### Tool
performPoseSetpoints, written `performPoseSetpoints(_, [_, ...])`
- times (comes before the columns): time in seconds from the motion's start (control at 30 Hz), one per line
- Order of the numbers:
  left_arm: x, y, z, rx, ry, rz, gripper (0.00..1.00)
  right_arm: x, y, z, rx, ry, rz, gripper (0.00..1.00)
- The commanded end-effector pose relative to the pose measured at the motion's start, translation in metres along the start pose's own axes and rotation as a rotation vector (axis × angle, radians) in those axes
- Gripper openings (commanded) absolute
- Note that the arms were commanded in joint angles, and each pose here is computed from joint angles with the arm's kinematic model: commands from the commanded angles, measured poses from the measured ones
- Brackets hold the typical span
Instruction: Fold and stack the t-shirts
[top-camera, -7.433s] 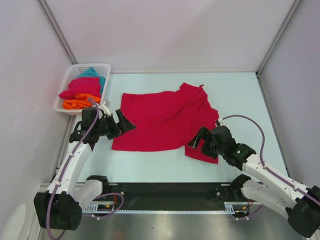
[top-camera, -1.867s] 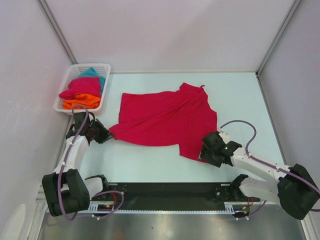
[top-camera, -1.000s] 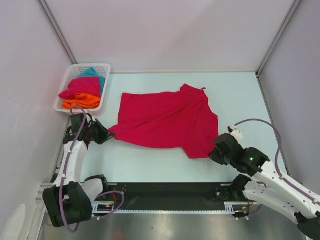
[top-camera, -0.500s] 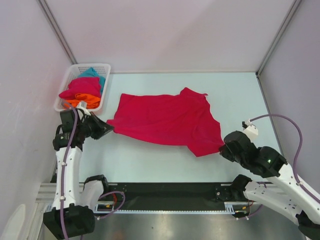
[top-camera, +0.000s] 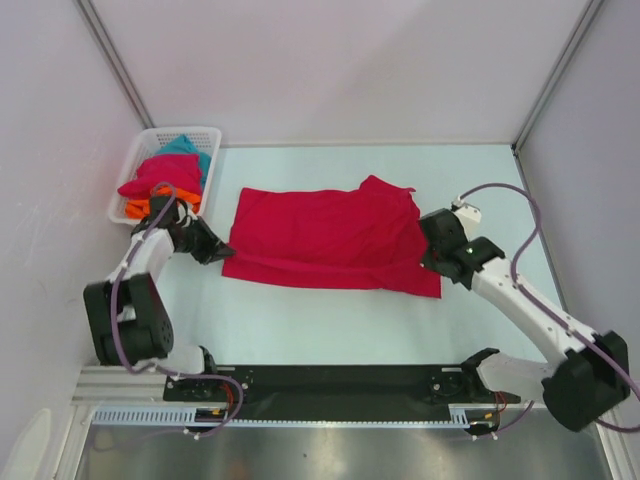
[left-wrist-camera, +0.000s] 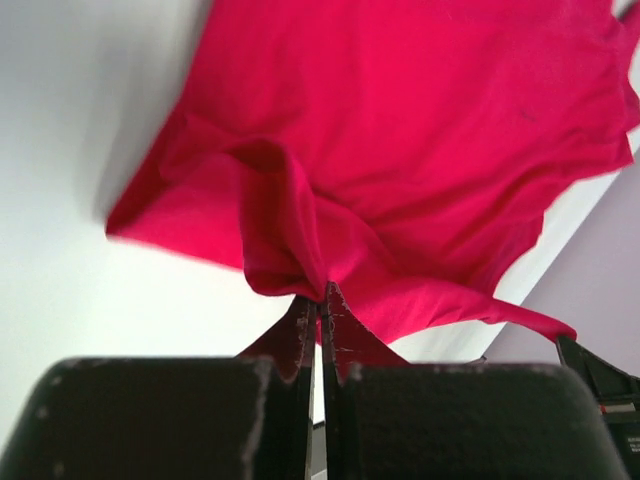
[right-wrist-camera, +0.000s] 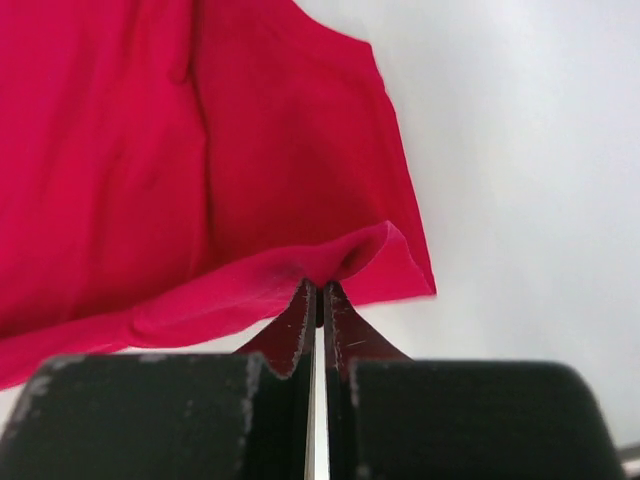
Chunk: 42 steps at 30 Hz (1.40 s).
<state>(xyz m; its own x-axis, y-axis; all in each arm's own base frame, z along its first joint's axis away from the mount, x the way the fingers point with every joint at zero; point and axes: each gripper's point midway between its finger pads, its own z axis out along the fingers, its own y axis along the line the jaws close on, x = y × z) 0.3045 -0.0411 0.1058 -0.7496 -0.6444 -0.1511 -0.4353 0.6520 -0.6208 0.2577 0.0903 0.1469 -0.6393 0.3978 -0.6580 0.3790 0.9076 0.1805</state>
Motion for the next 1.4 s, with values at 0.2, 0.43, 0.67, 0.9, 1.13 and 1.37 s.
performPoseSetpoints(0.2, [-0.047,-0.015,0.046,0.096,0.053,-0.025,0.03,-0.030,0.046,0.068,-0.061,0.048,-0.084,0.00])
performPoseSetpoints(0.43, [-0.055,-0.020,0.044,0.094,0.054,-0.004,0.18,-0.028,0.051,0.094,-0.046,0.113,-0.106,0.04])
performPoseSetpoints(0.67, [-0.052,-0.030,0.029,0.127,0.038,0.053,0.66,-0.017,0.052,0.090,-0.081,0.142,-0.106,0.46])
performPoseSetpoints(0.9, [-0.027,-0.034,0.009,0.157,0.024,0.078,0.70,-0.017,0.047,0.054,-0.139,0.100,-0.086,0.50])
performPoseSetpoints(1.13, [0.021,-0.034,0.003,0.209,0.047,0.095,0.70,0.022,0.044,0.035,-0.198,0.137,-0.064,0.52])
performPoseSetpoints(1.37, [0.041,-0.036,0.003,0.208,0.053,0.123,0.70,0.062,0.059,0.048,-0.203,0.205,-0.110,0.52])
